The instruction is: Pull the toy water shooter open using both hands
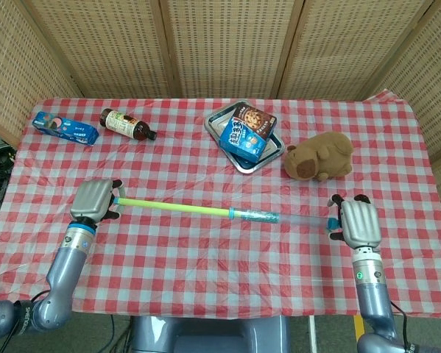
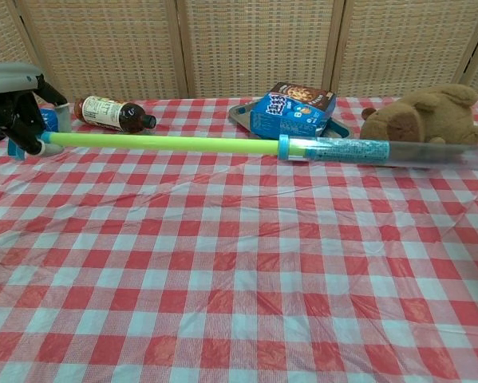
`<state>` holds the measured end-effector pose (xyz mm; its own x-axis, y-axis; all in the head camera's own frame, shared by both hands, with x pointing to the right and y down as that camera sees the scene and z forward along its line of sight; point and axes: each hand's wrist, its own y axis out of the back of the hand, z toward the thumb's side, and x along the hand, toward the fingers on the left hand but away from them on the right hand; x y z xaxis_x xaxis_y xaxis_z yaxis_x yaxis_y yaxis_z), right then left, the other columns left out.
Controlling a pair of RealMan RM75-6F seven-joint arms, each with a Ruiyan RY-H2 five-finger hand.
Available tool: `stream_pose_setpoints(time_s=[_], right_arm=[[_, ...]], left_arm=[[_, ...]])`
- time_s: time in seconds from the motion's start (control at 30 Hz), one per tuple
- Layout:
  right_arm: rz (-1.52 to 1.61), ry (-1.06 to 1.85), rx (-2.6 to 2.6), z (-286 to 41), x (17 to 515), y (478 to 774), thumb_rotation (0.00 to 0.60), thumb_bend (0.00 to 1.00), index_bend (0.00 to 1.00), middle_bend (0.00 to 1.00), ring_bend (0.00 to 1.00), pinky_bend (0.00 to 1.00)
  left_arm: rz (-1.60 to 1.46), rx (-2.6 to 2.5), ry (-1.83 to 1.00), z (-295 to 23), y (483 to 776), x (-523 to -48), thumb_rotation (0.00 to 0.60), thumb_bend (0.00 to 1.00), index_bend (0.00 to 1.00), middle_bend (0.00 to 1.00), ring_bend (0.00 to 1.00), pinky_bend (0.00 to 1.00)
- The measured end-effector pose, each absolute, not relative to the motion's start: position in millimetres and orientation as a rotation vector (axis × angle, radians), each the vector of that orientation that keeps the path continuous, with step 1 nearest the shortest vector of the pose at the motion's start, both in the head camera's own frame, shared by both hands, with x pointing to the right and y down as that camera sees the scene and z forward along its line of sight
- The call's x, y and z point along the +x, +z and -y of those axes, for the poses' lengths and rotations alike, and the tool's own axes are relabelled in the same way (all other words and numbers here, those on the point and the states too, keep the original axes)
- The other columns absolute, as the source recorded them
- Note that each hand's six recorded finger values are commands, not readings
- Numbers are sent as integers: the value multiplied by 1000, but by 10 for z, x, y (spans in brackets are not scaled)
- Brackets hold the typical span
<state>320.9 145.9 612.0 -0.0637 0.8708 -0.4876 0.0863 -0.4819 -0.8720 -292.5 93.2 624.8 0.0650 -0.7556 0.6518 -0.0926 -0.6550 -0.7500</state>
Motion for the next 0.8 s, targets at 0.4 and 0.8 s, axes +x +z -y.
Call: stream_pose_setpoints(time_s=[0.4, 0.8], right_arm=[[990, 1662, -1618, -1578, 3325, 6297, 600, 207, 80, 76, 66, 4], [1002, 1460, -1644, -1814, 3304, 6121, 600, 204, 0, 0, 0, 0]], left_arm=[[-810, -1879, -1634, -1211, 6213, -3133, 600, 218, 169, 38, 91, 117], [-970, -1846, -1419, -1458, 5986, -3397, 600, 213, 94, 0, 0, 0]])
